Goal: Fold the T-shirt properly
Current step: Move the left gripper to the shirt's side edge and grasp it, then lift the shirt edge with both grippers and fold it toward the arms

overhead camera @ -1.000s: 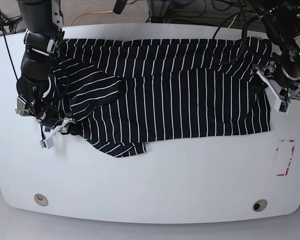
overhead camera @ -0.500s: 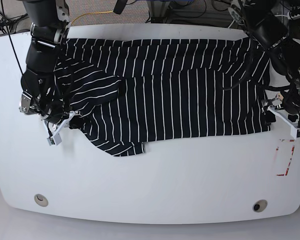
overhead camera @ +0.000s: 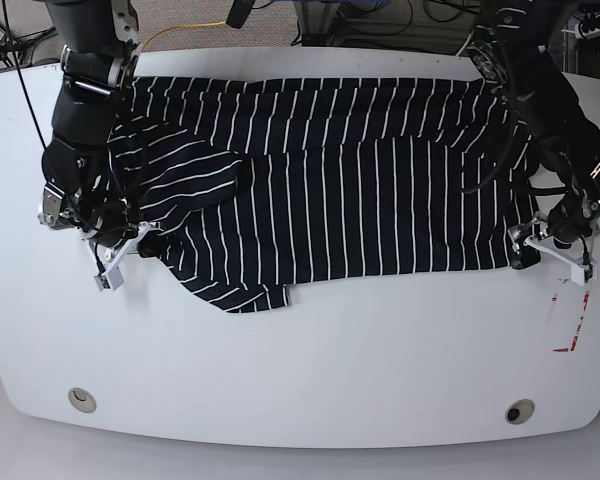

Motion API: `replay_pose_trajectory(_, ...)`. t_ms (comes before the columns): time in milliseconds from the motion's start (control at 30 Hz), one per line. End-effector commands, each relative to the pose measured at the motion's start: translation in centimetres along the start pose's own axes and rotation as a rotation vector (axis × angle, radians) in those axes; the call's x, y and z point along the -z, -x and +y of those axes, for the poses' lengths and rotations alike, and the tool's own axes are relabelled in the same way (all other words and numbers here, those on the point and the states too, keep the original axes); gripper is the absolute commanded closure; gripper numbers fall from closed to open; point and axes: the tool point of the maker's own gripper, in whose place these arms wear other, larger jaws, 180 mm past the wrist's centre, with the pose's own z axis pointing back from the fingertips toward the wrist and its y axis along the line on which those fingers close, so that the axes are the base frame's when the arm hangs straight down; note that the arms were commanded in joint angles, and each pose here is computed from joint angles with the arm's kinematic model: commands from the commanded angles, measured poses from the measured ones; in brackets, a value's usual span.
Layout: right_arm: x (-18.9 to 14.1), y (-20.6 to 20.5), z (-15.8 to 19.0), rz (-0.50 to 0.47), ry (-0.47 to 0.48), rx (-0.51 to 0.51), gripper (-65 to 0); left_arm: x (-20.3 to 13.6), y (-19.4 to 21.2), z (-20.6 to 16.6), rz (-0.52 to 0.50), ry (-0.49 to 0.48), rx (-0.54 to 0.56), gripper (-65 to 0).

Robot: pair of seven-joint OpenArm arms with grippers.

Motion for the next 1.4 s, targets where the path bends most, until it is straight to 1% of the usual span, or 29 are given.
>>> replay_pose_trajectory(0,-0.6,-0.7,-0.9,0.011,0.029,-0.026,0.0,0.1,-2.2,1.1,-0.057,-0.022,-0.042,-61.8)
replay_pose_trajectory(67,-0.6,-0.7,-0.9,0.011,0.029,-0.026,0.0,0.8,-2.0,1.2,-0.047,-0.023,-0.052,-61.8)
replay_pose_trajectory(233,-0.7,-0.7,-0.9,0.009,0.029,-0.024,0.0,1.6,-1.5,0.0,-0.017,0.002,0.012,-61.8)
replay_pose_trajectory(400,-0.7,-0.7,-0.9,0.009,0.029,-0.024,0.0,1.7,-1.4,-0.5,-0.009,0.014,0.029,-60.3)
replay_pose_trajectory(467,-0.8,-1.0,-0.8,0.002,0.031,-0.031,0.0,1.9,-1.3,-0.9,-0.004,0.019,0.039,-53.3)
replay_pose_trajectory(567,-1.3,-2.1,-0.6,-0.027,0.04,-0.06,0.0,2.1,-1.1,-1.4,0.007,0.025,0.056,-38.1)
replay_pose_trajectory(667,-1.5,-2.7,-0.6,-0.041,0.044,-0.074,0.0,2.1,-1.1,-1.5,0.008,0.025,0.062,-24.9)
replay_pose_trajectory(700,-1.5,-2.7,-0.5,-0.04,0.043,-0.075,0.0,2.1,-1.2,-1.5,0.007,0.024,0.063,-19.4)
replay_pose_trajectory(867,-1.6,-3.1,-0.7,-0.043,0.048,-0.083,0.0,2.0,-1.4,-1.4,0.006,0.024,0.073,-0.8)
replay_pose_trajectory(933,-1.8,-3.3,-0.7,-0.05,0.051,-0.088,0.0,2.0,-1.4,-1.6,0.006,0.028,0.077,0.0)
replay_pose_trajectory(1000,-2.4,-4.6,-0.6,-0.076,0.063,-0.121,0.0,1.9,-1.8,-2.0,0.001,0.037,0.1,0.0)
replay_pose_trajectory(1133,-3.9,-6.1,-0.2,-0.073,0.095,-0.188,0.0,0.2,-4.7,-3.4,-0.083,0.067,0.209,0.0)
replay_pose_trajectory(1367,-6.0,-8.5,0.7,-0.098,0.14,-0.282,0.0,-2.4,-6.1,-4.8,-0.077,0.08,0.357,0.0)
